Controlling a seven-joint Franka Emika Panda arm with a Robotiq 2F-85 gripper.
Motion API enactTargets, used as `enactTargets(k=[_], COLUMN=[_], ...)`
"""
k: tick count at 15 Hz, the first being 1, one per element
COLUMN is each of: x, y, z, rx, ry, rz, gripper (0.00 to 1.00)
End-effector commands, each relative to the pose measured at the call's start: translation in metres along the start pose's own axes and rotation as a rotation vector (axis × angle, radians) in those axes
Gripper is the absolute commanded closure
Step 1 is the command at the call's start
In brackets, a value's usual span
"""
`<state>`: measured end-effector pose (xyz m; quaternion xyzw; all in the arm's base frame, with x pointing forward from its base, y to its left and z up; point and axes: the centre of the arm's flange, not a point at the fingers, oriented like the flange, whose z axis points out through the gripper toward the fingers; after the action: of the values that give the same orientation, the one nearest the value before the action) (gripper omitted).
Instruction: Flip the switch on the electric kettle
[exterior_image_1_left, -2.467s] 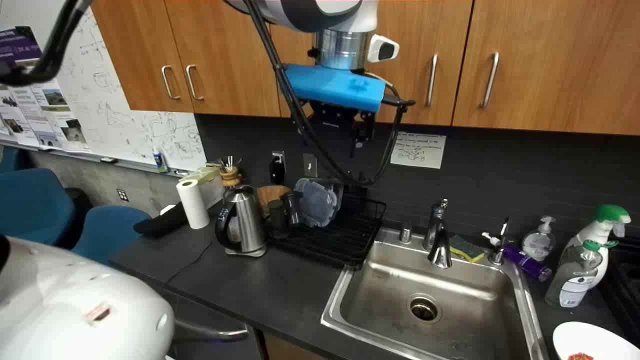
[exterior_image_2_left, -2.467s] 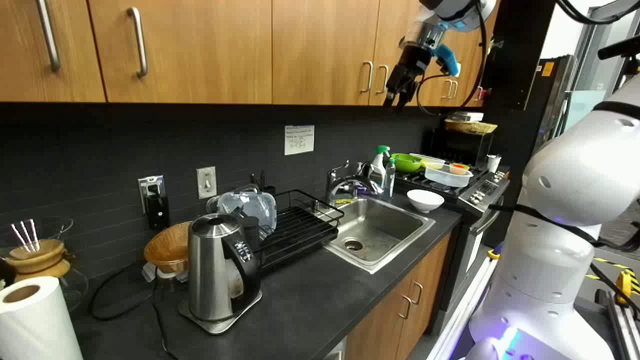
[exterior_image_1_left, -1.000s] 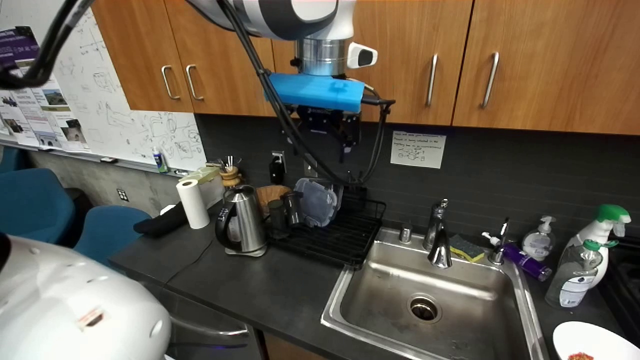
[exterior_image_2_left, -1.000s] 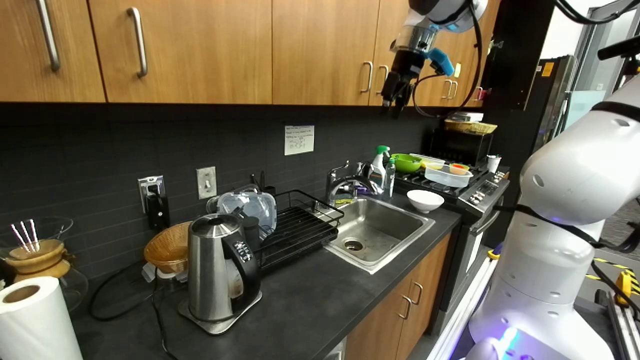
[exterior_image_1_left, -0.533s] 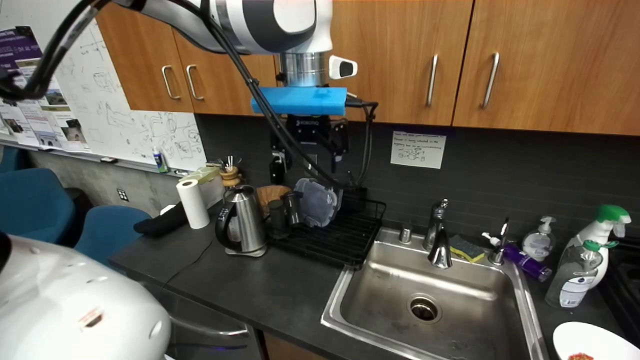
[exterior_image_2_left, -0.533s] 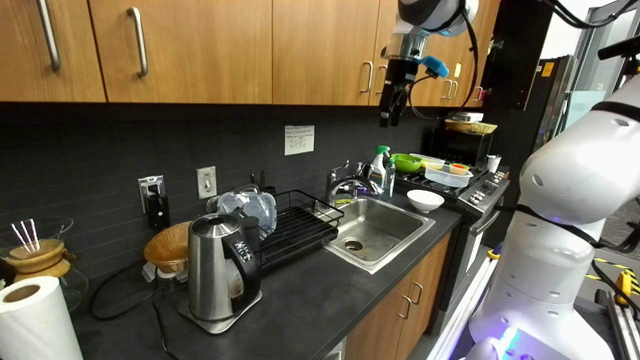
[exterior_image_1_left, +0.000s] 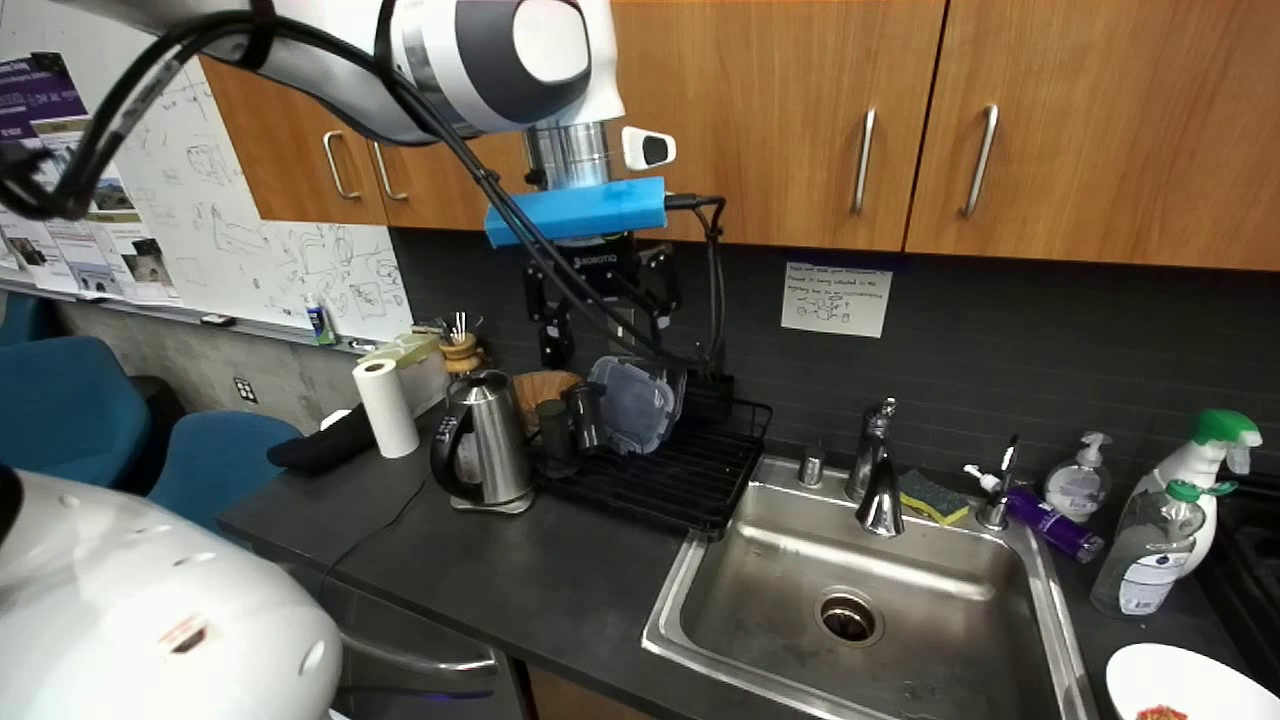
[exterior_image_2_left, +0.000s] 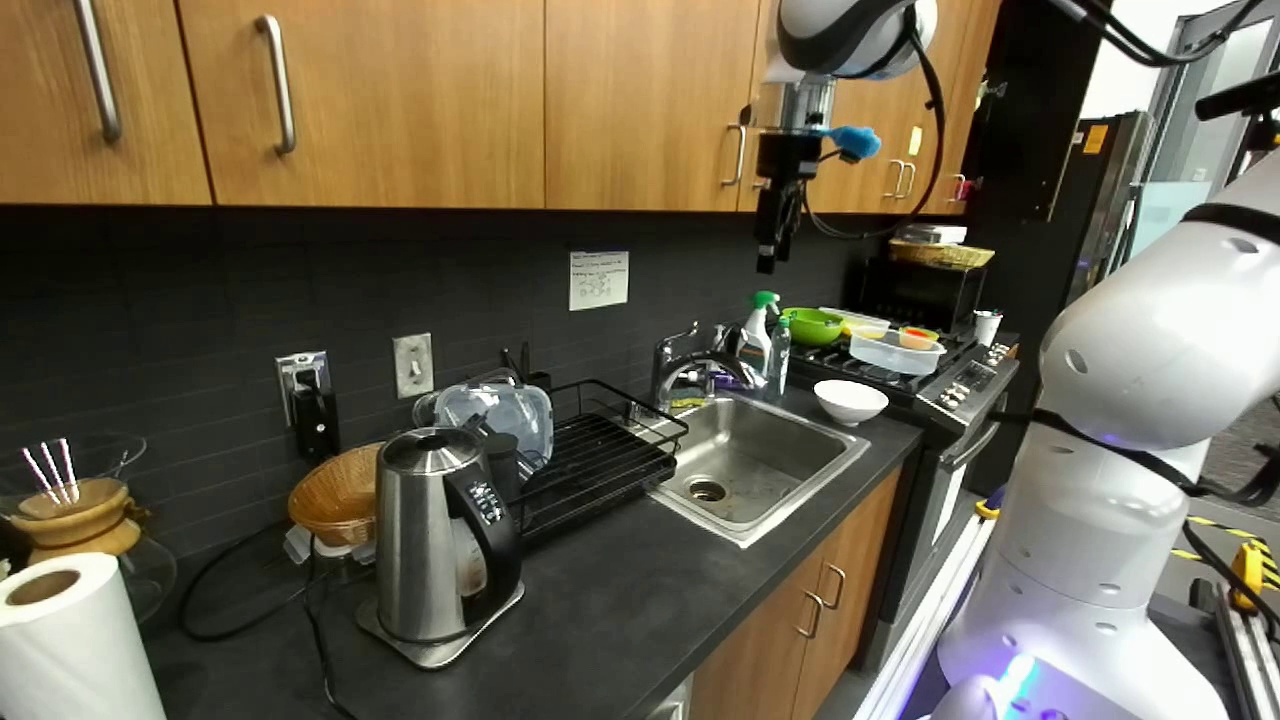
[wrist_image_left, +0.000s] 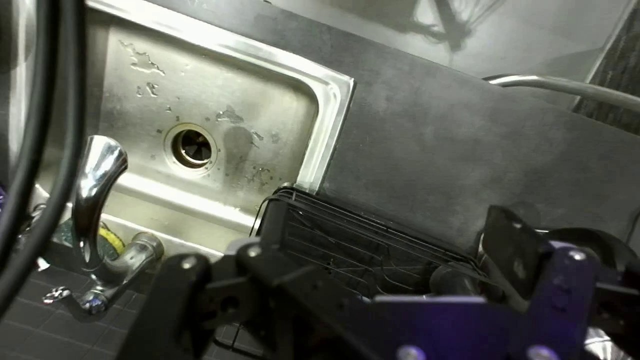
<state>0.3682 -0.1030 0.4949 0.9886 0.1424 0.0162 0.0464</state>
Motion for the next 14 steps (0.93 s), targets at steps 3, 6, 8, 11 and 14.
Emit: enactTargets(k=[3,6,8,11,14], x=[0.023,0.03,0.033,0.036,0.036], y=[-0.03,-0.043,-0.052,-0.068,-0.085], z=[0.009,0.013,0.021,0.032,0.037], rx=[-0.173,-0.198,-0.193,-0.182,-0.175], ry=[-0.02,-0.022,-0.045,-0.089,-0.11], rz=[-0.103,-0.166,-0.198,-0.245,-0.322], gripper=[0.0,0.0,0.0,0.0,0.0])
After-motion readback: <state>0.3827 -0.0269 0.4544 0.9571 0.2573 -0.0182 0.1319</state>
